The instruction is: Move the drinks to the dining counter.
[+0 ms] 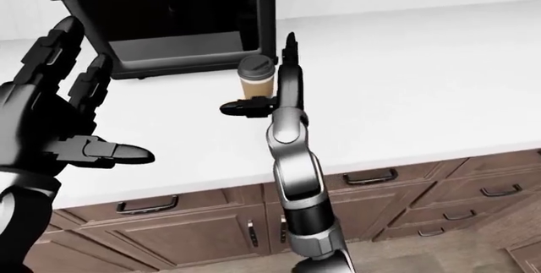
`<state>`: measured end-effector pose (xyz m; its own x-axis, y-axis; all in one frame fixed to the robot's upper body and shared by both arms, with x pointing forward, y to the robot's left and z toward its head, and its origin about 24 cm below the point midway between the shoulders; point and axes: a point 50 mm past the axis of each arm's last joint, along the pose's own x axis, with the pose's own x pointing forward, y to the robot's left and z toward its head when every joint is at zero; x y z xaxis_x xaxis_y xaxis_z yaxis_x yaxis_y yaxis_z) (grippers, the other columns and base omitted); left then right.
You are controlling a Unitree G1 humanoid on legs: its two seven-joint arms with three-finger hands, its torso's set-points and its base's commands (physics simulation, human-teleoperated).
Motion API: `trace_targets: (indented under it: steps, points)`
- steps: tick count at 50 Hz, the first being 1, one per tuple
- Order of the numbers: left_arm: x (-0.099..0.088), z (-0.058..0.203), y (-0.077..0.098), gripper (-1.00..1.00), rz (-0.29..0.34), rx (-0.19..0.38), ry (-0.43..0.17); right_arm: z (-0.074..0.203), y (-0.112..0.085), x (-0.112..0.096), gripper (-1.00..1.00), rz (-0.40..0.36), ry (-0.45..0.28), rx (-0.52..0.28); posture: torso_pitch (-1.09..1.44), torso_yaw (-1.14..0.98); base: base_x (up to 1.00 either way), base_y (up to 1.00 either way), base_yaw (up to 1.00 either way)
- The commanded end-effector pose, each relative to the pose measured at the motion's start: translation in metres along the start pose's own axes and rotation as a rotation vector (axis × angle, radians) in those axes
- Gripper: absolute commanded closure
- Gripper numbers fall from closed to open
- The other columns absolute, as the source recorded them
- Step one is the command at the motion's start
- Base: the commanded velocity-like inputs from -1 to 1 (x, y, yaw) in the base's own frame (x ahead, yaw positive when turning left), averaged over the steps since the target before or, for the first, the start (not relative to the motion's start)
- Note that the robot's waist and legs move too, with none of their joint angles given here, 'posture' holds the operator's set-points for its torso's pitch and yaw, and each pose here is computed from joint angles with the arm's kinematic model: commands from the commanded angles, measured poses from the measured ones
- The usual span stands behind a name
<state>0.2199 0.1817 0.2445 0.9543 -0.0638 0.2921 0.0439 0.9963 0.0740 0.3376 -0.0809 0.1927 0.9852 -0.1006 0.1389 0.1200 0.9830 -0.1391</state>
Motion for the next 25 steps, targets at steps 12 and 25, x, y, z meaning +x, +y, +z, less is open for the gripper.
trace_targets:
  steps: [12,25]
  points:
    - [-0.002,0.013,0.0,-1.0,-0.001,0.012,-0.08,0.018,0.003,0.003,-1.0,-0.068,-0.111,0.017,0.0,0.0,0.0,0.0,0.0]
    - [-0.002,0.012,0.0,-1.0,-0.002,0.012,-0.081,0.012,0.004,0.004,-0.37,-0.06,-0.094,0.016,0.0,0.0,0.0,0.0,0.0]
